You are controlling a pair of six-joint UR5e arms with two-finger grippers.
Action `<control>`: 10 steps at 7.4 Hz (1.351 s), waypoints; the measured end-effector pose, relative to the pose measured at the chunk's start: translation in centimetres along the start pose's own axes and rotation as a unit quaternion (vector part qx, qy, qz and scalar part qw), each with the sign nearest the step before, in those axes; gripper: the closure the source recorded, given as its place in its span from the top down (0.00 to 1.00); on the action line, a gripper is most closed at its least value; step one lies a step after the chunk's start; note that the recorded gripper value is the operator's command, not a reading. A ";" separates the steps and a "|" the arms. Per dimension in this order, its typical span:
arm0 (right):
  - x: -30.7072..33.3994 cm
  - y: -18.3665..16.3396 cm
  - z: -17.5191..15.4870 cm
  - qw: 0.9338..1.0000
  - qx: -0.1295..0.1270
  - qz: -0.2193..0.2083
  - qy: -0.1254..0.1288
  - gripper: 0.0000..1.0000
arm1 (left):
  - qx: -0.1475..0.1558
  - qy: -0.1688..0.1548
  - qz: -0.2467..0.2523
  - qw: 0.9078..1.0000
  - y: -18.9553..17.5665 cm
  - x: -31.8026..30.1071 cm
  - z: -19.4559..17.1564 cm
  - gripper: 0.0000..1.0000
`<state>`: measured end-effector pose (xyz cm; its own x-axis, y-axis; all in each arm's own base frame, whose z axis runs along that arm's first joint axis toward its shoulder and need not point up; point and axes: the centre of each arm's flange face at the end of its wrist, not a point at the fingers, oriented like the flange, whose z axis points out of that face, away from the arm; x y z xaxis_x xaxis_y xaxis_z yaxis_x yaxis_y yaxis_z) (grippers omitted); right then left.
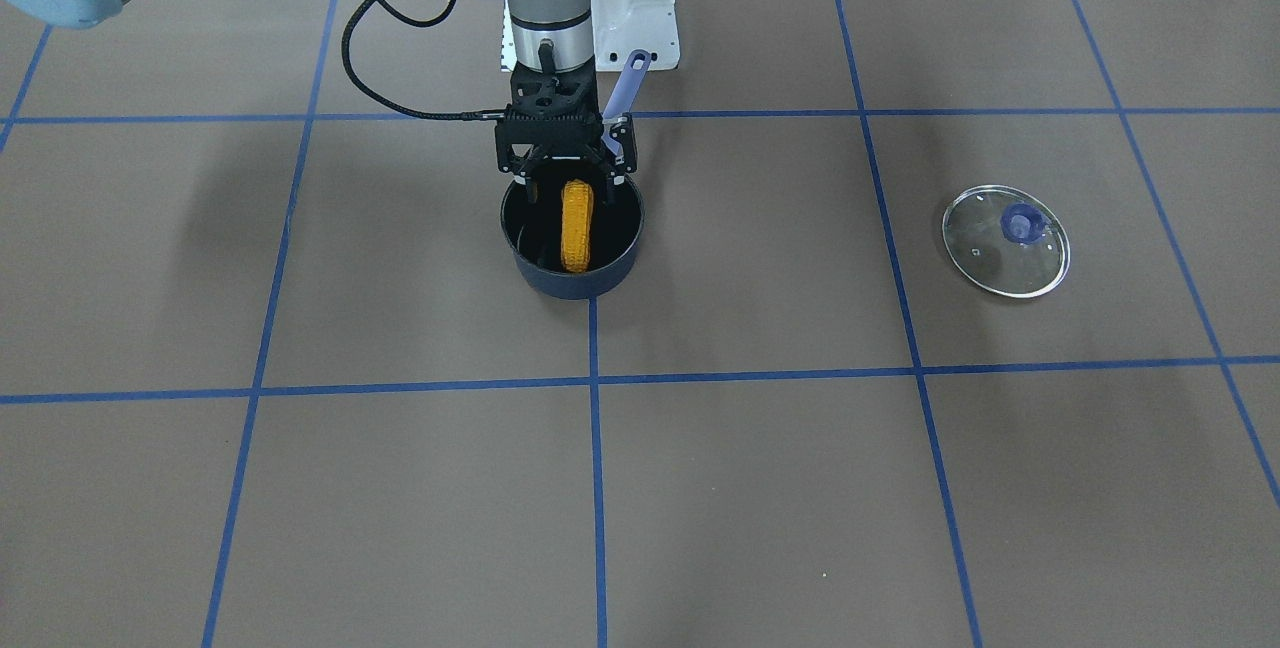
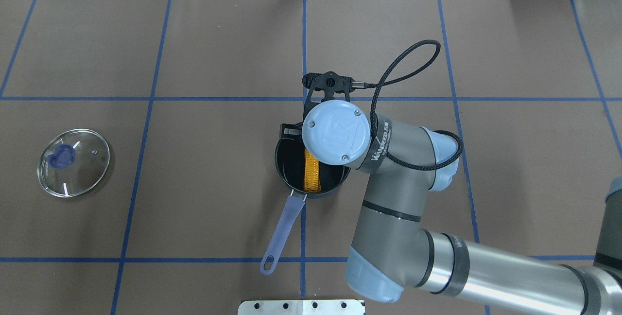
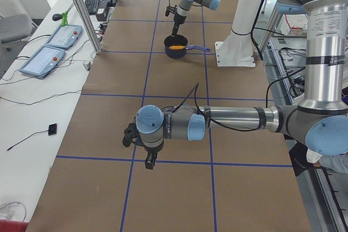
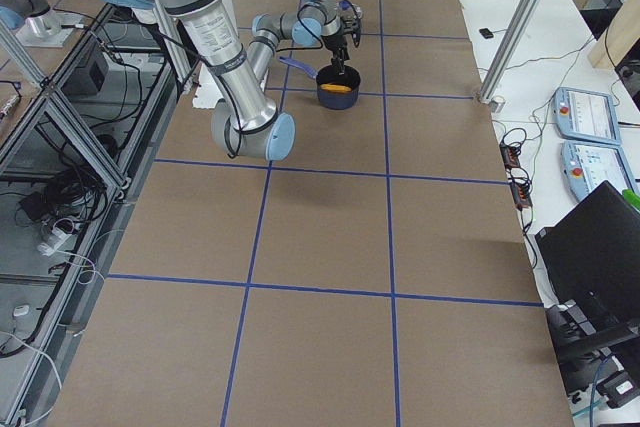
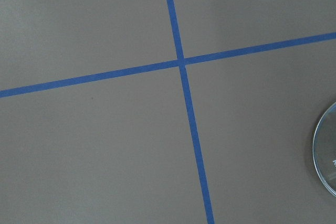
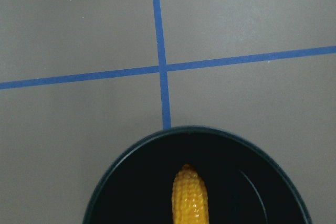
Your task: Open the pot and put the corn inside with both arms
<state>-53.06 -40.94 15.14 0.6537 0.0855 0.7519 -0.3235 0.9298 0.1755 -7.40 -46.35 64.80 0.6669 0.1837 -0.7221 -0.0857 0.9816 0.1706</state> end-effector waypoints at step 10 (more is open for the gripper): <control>61.7 -26.5 -3.7 0.972 -0.153 -0.163 0.077 1.00 | -0.005 -0.004 0.001 1.000 0.4 -0.3 0.4 0.99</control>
<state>-1.64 -58.97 54.54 0.7897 -0.2014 0.5795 0.1219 0.9773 0.1735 -7.38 -46.05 65.35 0.6720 0.1857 -0.7169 -0.0943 0.9816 0.1658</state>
